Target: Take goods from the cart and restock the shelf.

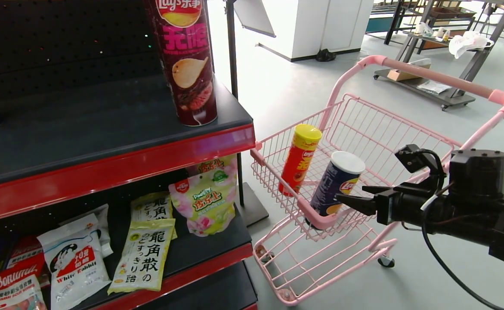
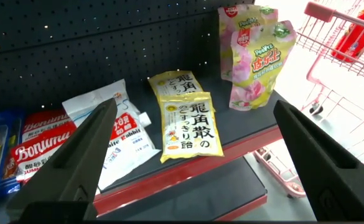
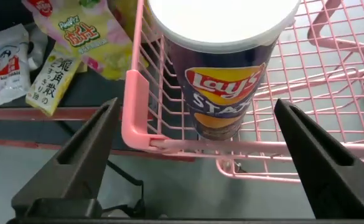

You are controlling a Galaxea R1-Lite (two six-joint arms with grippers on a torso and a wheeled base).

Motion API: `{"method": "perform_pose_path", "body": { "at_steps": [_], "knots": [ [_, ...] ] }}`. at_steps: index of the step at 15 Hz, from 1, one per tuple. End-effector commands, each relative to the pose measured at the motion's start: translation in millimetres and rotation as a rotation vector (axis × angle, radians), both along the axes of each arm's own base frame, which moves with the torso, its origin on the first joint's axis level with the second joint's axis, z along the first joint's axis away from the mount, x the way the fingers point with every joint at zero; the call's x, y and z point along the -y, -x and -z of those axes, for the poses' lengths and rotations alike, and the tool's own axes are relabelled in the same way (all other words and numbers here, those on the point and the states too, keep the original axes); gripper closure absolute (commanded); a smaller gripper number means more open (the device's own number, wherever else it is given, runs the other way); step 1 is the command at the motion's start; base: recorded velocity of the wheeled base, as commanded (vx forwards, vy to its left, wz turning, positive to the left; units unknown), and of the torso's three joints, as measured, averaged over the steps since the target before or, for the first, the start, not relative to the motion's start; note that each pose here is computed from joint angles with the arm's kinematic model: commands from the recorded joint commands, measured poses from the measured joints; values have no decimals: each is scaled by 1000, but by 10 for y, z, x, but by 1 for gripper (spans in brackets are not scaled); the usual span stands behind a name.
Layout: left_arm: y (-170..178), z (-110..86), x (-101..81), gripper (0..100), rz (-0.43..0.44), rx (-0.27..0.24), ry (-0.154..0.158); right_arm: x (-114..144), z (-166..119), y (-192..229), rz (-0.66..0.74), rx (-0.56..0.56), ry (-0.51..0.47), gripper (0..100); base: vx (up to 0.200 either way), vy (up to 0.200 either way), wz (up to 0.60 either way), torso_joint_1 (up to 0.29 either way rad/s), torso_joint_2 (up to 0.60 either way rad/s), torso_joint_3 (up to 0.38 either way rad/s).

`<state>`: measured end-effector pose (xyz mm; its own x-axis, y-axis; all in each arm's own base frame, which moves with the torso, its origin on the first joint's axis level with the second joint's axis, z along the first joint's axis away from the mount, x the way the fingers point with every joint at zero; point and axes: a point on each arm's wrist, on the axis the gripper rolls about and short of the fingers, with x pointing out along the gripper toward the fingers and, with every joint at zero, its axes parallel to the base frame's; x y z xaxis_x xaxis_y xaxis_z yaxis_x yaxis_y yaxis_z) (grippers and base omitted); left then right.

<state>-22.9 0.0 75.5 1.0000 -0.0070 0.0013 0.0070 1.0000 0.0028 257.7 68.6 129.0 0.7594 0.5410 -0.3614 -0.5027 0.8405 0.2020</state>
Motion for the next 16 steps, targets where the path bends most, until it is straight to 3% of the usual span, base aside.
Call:
{"method": "perform_pose_path", "body": {
  "at_steps": [1,16],
  "knots": [
    [-1,0,0,0,1,-1,0,-34,67,-91,-6,-19,6,0,0,0,0,0,0,0],
    [-1,-2,0,0,2,0,-23,-316,538,-846,-36,77,-20,0,0,0,0,0,0,0]
  ]
}}
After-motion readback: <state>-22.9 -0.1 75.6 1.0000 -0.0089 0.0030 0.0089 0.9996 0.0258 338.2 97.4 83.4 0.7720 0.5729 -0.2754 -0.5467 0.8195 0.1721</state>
